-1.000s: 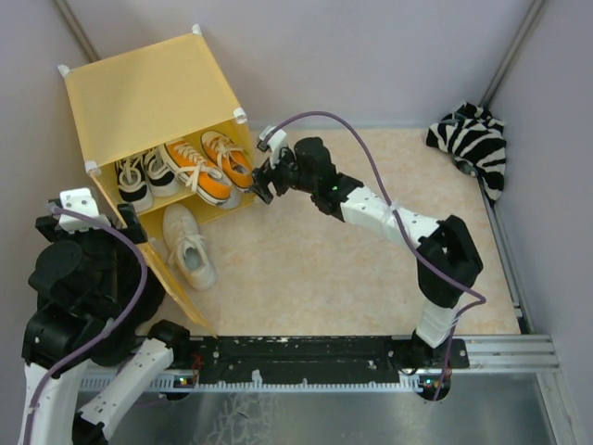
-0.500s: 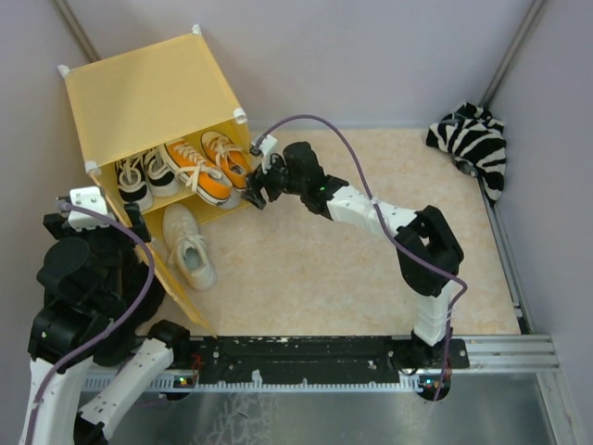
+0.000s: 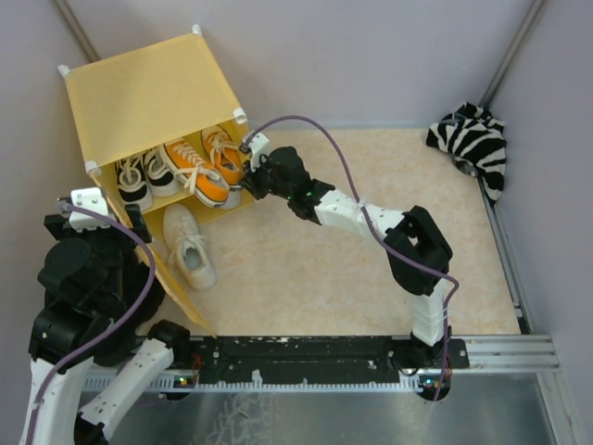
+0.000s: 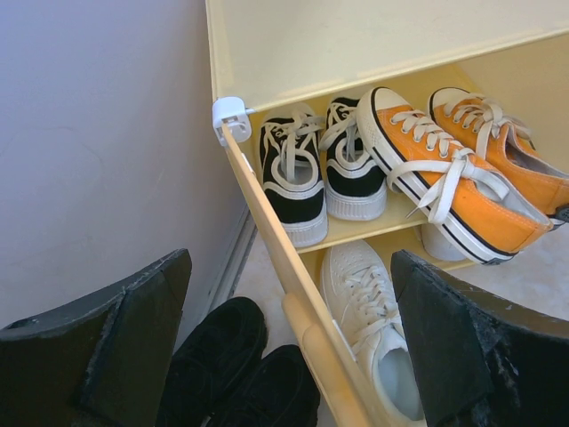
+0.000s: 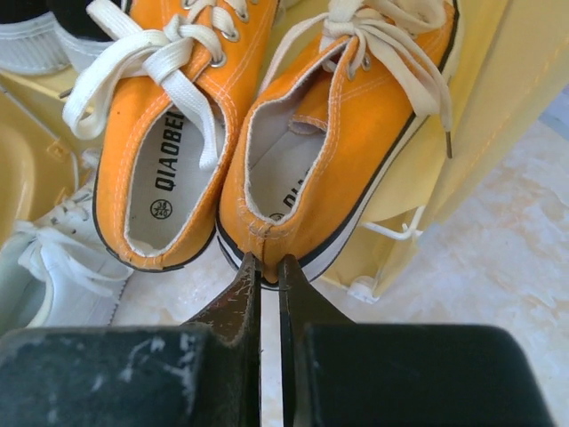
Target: Place and organize the shoes in the shoe cabinet
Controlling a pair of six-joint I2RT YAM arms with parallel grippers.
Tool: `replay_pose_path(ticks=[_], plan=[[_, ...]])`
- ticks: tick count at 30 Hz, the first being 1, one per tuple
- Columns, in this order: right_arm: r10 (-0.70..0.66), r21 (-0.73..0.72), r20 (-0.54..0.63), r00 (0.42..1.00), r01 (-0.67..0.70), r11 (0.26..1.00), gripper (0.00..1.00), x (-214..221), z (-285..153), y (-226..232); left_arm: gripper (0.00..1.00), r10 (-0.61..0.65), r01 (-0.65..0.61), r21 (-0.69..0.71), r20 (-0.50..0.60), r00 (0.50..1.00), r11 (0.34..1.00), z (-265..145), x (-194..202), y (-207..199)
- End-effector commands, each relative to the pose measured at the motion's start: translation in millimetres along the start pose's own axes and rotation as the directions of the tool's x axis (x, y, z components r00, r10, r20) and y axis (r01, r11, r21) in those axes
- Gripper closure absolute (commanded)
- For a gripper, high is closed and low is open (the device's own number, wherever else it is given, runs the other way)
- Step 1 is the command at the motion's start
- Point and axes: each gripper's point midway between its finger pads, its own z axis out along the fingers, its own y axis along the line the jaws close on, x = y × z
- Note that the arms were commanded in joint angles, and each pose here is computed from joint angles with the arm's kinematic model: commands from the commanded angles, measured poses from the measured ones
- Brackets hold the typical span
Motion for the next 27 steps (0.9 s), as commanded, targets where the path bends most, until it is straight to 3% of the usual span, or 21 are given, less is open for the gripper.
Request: replay_pose_path(ticks=[1, 10, 20, 27], plan=[[-0.032, 0.154, 0.188, 0.982, 0.003, 0.988, 1.0, -64.4, -18.7, -0.8, 0.01, -0.018, 0.017, 0.008, 0.035, 0.999, 1.0, -1.7, -6.2, 0.5], [-0.061, 0.392, 0.272, 0.96, -0.053, 0.918, 1.0, -88.7, -18.5, -27.0, 0.01, -0.036, 0.035, 0.024, 0.047, 0.998, 0.999, -5.1, -7.0, 0.0], [-0.135, 0.444, 0.346, 0.929, -0.035, 0.895, 1.0, -110.9, -1.8, -37.2, 0.01, -0.041, 0.04, 0.012, 0.068, 0.997, 0.999, -12.6, -9.7, 8.9], [-0.125, 0.449, 0.309, 0.943, -0.028, 0.893, 1.0, -95.4, 6.6, -39.1, 0.01, -0.029, 0.029, -0.003, 0.073, 0.997, 1.0, -16.4, -9.4, 15.0]])
